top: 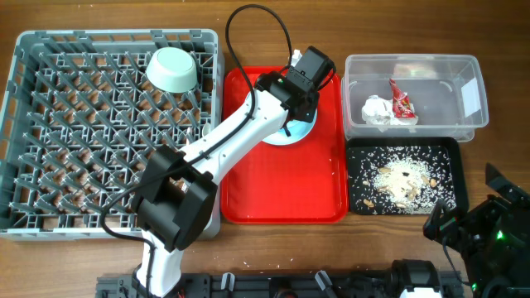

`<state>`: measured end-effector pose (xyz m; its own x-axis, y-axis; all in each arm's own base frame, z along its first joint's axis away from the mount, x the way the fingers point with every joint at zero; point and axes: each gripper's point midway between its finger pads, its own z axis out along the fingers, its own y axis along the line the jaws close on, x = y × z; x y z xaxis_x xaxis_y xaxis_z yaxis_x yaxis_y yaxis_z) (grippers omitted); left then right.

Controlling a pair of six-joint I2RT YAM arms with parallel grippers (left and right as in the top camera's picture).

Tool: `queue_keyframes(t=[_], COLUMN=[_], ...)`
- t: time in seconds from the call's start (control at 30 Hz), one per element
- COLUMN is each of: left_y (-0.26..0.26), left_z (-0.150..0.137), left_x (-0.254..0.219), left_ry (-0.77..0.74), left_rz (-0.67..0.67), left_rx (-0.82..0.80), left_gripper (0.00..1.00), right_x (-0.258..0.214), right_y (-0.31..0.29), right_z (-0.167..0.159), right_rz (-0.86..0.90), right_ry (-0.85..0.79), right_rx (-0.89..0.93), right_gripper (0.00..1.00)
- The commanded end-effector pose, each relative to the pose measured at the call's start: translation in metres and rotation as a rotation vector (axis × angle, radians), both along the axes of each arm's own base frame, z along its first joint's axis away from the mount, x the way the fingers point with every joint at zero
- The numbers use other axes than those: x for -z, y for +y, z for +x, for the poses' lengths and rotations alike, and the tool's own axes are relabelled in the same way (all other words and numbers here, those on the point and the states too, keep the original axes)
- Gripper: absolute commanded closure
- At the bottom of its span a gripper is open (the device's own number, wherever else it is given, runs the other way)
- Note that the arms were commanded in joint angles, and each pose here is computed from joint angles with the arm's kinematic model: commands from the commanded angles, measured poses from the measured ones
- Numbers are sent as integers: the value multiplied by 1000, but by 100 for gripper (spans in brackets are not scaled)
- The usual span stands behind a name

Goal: Sort waste into correct bins and load items into the dishwasher rack
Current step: 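Carry the yellow cup with left gripper and set it in the rack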

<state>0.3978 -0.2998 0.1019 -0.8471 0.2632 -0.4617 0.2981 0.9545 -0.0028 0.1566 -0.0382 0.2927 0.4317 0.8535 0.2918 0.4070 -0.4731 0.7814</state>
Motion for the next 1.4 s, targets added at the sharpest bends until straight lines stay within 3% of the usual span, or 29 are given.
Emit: queue_keyframes(t=[0.0,0.2,0.3,0.4,0.53,0.63,0.67,0.8,0.83,0.9,1.13,1.37], left_y=[-3,-2,5,12,14,26,36,75,104,130,209,227], left_z=[-2,-2,2,7,4,-3,-12,-40,-55,-65,-66,-42], left_x=[12,31,33,24,-18,-78,-125,-213,-232,-237,-197,-86], left_ry=[23,50,30,-7,-58,-126,-159,-110,-43,20,216,484], left_rz=[7,33,70,96,49,-26,-133,-503,-639,-739,-1076,-1288], left_rx=[9,12,-9,-28,-31,-51,-48,21,69,103,44,-135], left_gripper=[80,82,94,96,97,96,96,96,96,96,96,96], right_x=[1,1,1,1,1,1,1,1,1,1,1,1], right_y=[-3,-3,-3,-3,-3,-3,-3,-3,-3,-3,-3,-3], right_z=[-1,-1,-1,-1,-1,-1,-1,-1,-1,-1,-1,-1], right_rz=[1,1,1,1,1,1,1,2,1,2,1,2], right_ry=[-1,-1,-1,-1,0,-1,0,-1,-1,-1,-1,-1], right_rx=[21,21,21,21,22,21,22,22,21,22,21,22], right_gripper=[0,0,0,0,0,0,0,0,0,0,0,0])
